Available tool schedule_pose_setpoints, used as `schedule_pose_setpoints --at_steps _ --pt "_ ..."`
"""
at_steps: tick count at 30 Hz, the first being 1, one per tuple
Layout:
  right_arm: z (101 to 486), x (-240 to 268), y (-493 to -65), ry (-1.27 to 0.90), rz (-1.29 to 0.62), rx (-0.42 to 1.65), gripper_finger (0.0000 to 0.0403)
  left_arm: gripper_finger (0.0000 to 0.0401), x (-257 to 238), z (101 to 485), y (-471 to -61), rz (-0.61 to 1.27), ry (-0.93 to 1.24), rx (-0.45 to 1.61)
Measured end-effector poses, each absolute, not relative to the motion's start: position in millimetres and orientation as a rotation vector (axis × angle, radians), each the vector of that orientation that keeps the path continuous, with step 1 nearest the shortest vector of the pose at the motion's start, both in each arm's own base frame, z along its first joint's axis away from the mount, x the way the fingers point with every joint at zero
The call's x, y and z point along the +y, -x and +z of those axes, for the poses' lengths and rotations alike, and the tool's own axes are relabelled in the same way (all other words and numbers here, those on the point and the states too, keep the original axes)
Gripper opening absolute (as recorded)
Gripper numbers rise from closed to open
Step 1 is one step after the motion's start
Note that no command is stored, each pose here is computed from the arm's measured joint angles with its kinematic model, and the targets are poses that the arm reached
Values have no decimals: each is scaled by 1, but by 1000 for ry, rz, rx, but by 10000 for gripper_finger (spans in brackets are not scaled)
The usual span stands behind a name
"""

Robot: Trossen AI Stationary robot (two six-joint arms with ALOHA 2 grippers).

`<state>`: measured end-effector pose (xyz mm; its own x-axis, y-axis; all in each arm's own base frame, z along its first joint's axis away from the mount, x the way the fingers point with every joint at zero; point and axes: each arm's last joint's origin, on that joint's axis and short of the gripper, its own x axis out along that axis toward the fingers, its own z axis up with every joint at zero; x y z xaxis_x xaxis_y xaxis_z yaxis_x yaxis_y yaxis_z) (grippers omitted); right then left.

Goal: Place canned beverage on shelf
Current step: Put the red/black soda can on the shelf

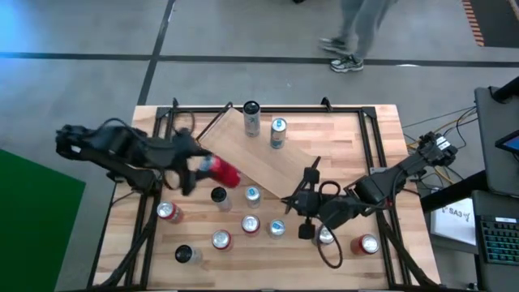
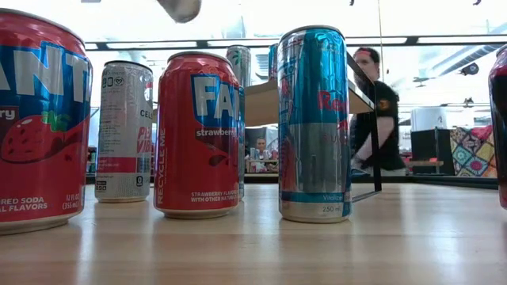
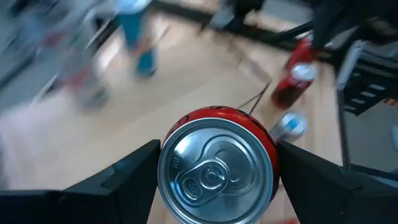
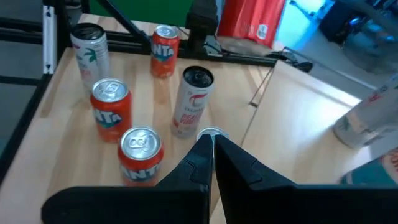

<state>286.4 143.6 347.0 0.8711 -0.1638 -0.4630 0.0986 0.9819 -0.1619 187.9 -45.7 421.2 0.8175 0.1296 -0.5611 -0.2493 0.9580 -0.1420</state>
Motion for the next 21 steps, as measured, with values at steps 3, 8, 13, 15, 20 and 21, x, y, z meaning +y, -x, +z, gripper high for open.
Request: schedule_pose_setpoints --at_steps 3,8,13,15,20,21 --pt "350 139 -290 96 -125 497 9 280 -60 422 -218 126 123 494" --pt "363 133 -290 67 -139 470 9 280 -72 412 -252 85 0 527" --pt "377 125 -281 -5 -168 483 9 280 -79 403 -274 83 -58 566" --pt "377 121 -279 -30 -171 511 9 280 -81 399 -282 80 -70 563" --pt "374 117 -280 -66 -118 552 9 280 -87 391 -298 72 -105 585" --pt "374 117 -280 -62 -116 552 9 280 -89 390 -300 70 -105 579"
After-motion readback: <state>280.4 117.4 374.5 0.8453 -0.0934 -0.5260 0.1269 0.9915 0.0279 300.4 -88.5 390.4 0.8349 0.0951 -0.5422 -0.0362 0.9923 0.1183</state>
